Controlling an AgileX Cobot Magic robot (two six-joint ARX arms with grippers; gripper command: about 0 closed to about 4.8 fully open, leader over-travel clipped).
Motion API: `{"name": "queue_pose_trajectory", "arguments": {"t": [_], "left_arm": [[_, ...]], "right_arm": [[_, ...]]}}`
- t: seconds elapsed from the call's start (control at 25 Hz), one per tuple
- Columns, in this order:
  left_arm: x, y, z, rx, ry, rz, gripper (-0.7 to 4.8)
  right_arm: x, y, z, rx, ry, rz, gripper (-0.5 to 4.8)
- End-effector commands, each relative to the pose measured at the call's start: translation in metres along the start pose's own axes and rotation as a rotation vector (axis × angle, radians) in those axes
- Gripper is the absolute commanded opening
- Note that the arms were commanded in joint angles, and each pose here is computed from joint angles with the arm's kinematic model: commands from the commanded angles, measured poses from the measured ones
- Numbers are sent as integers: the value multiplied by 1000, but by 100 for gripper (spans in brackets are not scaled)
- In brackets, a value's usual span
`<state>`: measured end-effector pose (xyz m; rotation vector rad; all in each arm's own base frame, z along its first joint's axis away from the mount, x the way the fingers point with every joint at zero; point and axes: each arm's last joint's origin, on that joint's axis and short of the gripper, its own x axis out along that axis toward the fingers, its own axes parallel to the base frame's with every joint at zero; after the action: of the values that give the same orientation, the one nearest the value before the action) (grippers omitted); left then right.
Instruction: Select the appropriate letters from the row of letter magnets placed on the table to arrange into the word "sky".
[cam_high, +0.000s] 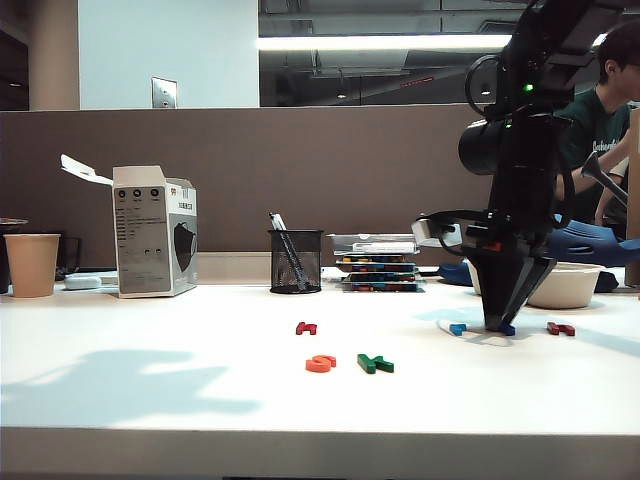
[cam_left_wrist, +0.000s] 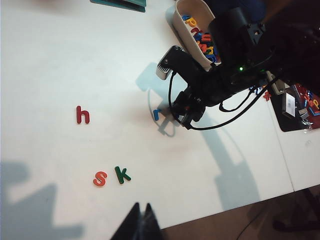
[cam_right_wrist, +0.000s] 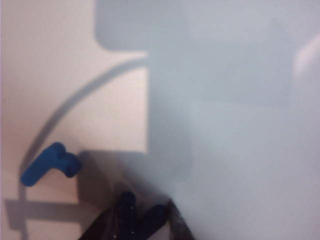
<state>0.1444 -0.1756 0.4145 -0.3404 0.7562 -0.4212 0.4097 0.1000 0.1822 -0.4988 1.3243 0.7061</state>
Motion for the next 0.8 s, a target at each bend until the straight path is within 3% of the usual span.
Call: {"name": "queue_pose_trajectory", "arguments": {"t": [0.04,0.8], "left_arm": [[-2,0,1,-6,-12,-4,-5],[-2,0,1,-6,-12,-4,-5]], "right_arm": [[2,0,1,4,4,-6,111],[2,14,-7,162,103,111,107]]}}
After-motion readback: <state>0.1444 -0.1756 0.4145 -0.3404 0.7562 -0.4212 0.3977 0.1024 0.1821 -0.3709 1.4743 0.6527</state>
